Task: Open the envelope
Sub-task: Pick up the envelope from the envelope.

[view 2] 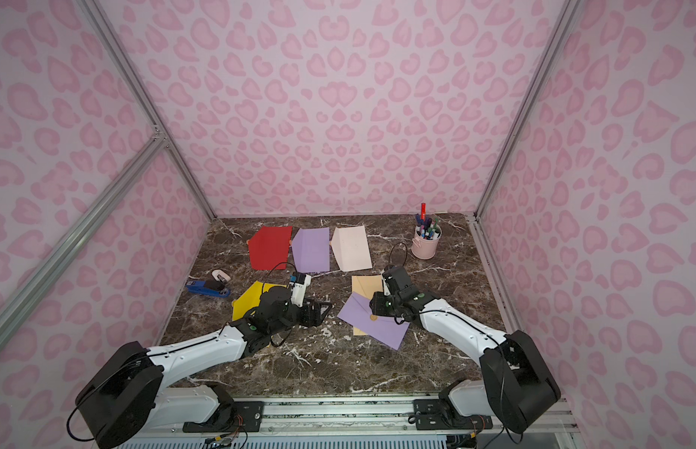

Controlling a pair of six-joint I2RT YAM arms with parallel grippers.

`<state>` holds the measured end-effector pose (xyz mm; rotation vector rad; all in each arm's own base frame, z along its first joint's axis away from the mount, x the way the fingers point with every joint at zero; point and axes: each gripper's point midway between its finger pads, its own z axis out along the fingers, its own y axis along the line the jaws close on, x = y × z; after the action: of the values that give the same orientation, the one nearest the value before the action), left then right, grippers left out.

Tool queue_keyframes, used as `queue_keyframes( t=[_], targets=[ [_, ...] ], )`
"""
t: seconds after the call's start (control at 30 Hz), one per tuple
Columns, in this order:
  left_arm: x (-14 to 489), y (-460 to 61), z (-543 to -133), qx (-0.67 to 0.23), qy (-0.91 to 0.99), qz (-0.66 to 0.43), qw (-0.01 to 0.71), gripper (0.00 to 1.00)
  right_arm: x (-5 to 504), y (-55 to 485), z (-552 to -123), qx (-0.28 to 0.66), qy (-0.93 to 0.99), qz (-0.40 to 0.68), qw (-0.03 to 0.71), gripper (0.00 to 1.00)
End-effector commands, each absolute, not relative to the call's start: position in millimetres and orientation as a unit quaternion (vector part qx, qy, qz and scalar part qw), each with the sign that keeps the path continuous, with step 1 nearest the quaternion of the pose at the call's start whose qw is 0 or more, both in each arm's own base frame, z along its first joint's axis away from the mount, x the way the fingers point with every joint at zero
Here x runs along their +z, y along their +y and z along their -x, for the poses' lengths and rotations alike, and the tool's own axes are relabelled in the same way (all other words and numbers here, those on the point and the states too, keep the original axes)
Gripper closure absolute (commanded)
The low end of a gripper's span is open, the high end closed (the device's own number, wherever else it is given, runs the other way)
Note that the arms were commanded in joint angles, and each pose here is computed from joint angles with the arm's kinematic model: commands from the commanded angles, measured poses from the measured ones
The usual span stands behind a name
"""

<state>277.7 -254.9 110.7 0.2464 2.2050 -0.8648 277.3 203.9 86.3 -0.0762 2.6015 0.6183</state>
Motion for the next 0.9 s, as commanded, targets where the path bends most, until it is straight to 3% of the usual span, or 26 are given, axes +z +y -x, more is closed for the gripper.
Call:
queue_keyframes(
  t=[0.0,0.33,0.87],
  targets=[
    [115.8,-269.0,-277.1,-0.388,0.846,-0.083,0.357,0.21,85.3,198.2,-277.2,0.233,0.943,0.021,0.236,0.61],
    [83.1,-276.6,-280.1,-0.453,0.841,-0.041,0.294,0.21,67.2,180.5,-265.4,0.241,0.944,-0.005,0.224,0.72],
    [60.9,-283.5,-280.2,-0.461,0.848,-0.028,0.260,0.22,36.4,162.9,-254.4,0.243,0.949,-0.034,0.197,0.73]
  ],
)
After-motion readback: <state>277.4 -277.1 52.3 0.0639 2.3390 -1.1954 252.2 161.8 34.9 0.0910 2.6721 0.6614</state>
